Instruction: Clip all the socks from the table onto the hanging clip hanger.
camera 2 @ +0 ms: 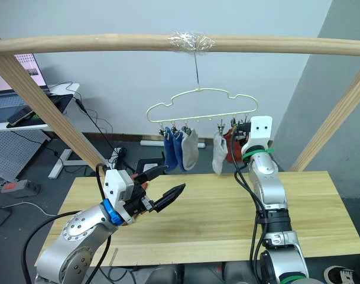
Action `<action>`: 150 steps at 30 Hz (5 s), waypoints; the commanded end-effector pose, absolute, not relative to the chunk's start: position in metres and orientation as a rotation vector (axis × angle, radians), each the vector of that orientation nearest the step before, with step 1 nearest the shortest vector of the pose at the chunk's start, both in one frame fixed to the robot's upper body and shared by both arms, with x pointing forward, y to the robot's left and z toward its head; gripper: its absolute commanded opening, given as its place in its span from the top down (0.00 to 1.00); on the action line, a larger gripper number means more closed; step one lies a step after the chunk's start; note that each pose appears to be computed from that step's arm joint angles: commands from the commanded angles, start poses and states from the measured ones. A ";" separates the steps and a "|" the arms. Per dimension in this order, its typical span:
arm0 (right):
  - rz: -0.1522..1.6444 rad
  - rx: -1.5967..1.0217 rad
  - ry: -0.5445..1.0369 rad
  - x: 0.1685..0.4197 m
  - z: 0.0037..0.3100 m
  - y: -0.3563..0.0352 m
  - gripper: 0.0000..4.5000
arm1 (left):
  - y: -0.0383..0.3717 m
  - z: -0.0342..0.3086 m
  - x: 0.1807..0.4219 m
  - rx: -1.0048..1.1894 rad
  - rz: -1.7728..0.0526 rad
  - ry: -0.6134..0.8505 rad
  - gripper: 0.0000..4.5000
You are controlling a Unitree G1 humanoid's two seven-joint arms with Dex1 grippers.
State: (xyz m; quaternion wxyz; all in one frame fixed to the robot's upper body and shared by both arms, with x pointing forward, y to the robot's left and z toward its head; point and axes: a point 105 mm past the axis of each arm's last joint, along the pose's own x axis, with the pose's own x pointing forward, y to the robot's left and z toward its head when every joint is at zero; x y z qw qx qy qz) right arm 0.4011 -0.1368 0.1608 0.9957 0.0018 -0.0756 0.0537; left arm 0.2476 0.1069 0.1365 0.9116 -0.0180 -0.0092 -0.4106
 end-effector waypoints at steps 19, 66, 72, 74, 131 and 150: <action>0.334 0.113 -0.051 0.393 0.183 -0.138 1.00 | 0.170 0.083 0.280 0.073 -0.492 0.188 0.00; 0.463 0.245 0.226 0.365 0.198 -0.139 1.00 | 0.258 -0.047 0.354 0.204 -0.178 0.655 0.00; 0.462 0.252 0.226 0.364 0.197 -0.138 1.00 | 0.249 -0.061 0.340 0.175 -0.247 0.697 0.13; 0.461 0.254 0.227 0.364 0.197 -0.138 1.00 | 0.249 -0.064 0.336 0.159 -0.249 0.702 0.26; 0.416 0.723 0.428 0.346 0.202 -0.125 1.00 | 0.000 0.139 0.293 0.017 -0.907 -0.363 1.00; 0.463 0.704 0.457 0.338 0.207 -0.130 0.46 | -0.015 0.144 0.296 -0.028 -0.943 -0.362 1.00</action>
